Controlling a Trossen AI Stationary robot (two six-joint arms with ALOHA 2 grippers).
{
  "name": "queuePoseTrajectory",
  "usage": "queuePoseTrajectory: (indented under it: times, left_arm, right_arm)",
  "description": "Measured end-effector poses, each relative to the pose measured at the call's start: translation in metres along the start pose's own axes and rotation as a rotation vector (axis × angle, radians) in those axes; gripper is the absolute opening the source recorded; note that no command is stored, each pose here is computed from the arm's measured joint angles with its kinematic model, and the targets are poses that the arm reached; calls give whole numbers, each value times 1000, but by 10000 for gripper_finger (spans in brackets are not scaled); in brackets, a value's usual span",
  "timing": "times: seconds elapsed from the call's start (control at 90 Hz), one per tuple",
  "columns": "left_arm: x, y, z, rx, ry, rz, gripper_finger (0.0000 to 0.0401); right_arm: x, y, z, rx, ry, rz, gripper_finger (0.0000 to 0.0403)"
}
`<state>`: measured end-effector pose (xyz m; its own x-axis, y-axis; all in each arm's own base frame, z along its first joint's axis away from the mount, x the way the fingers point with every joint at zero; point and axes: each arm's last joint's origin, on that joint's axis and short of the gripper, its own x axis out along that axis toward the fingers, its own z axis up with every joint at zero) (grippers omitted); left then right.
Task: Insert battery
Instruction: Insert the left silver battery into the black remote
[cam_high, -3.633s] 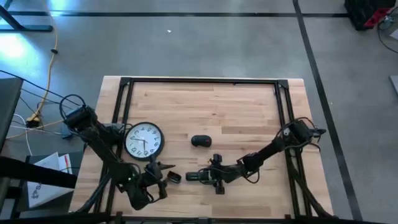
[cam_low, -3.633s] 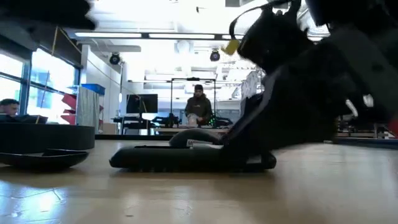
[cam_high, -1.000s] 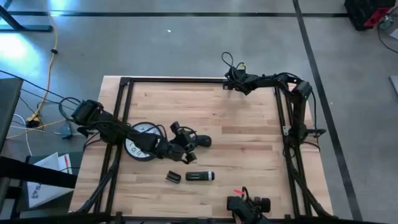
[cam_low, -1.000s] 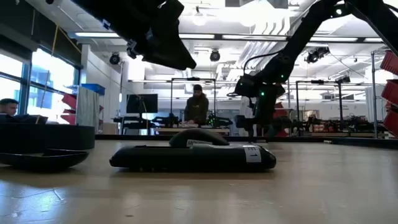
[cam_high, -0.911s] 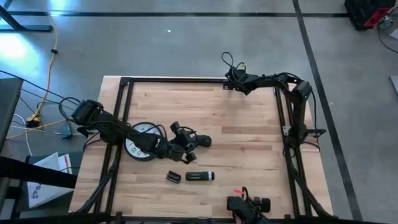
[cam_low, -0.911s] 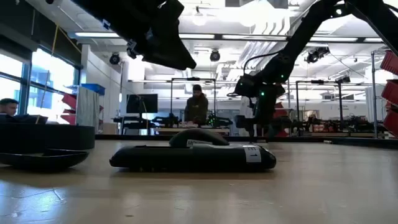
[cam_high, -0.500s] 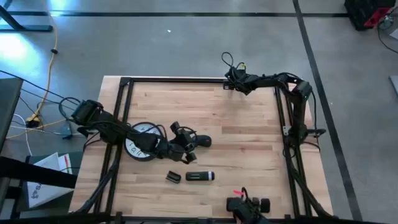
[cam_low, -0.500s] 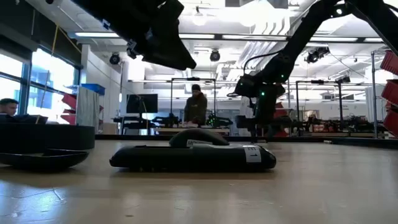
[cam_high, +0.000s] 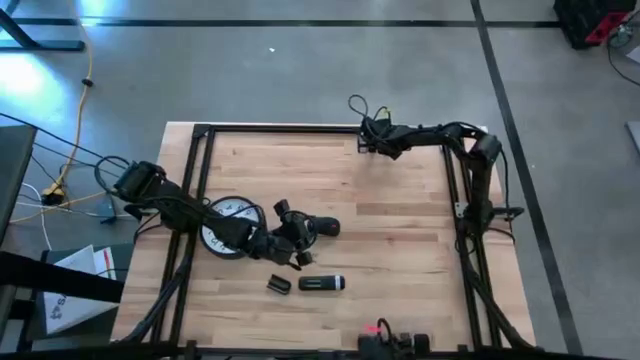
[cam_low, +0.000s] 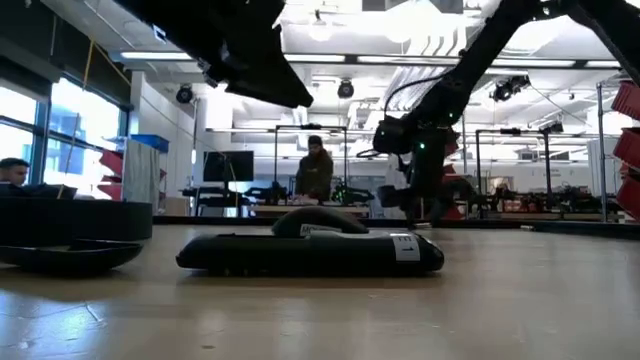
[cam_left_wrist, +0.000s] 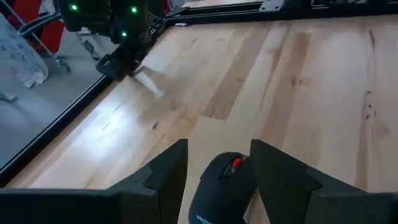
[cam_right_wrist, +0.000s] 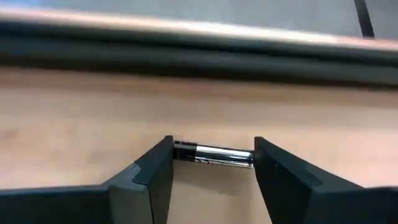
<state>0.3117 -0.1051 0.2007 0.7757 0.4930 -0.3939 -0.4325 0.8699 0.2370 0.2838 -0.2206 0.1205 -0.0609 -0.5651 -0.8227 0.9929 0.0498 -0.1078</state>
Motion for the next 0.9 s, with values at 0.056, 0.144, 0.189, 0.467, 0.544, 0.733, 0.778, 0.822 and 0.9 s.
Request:
queuePoseTrajectory:
  times: [0.056, 0.144, 0.189, 0.467, 0.544, 0.733, 0.778, 0.822, 0.9]
  left_arm:
    - [-1, -1, 0, 1, -1, -5, 156]
    - [-3, -3, -1, 5, -2, -16, 156]
    - [-5, -5, -1, 9, -4, -24, 156]
    - [-26, -22, -7, 61, -16, -93, 156]
    - [-34, -28, -10, 67, -22, -99, 156]
    - [-61, -45, -18, 22, -42, -153, 156]
    - [-69, -49, -20, 9, -46, -176, 156]
    - [-77, -53, -23, 0, -53, -195, 156]
    - [-91, -61, -27, -20, -62, -238, 156]
  right_arm:
    - [-9, 3, -6, -10, 13, 6, 170]
    - [-27, 9, -13, -48, 9, 33, 170]
    - [-37, 12, -17, -73, 3, 47, 170]
    - [-101, 34, -62, -191, 10, 170, 170]
    - [-119, 45, -86, -199, -5, 217, 170]
    - [-163, 62, -144, -144, -67, 349, 170]
    - [-173, 64, -158, -122, -67, 389, 170]
    - [-183, 65, -172, -104, -60, 431, 170]
    - [-200, 69, -197, -87, -42, 525, 170]
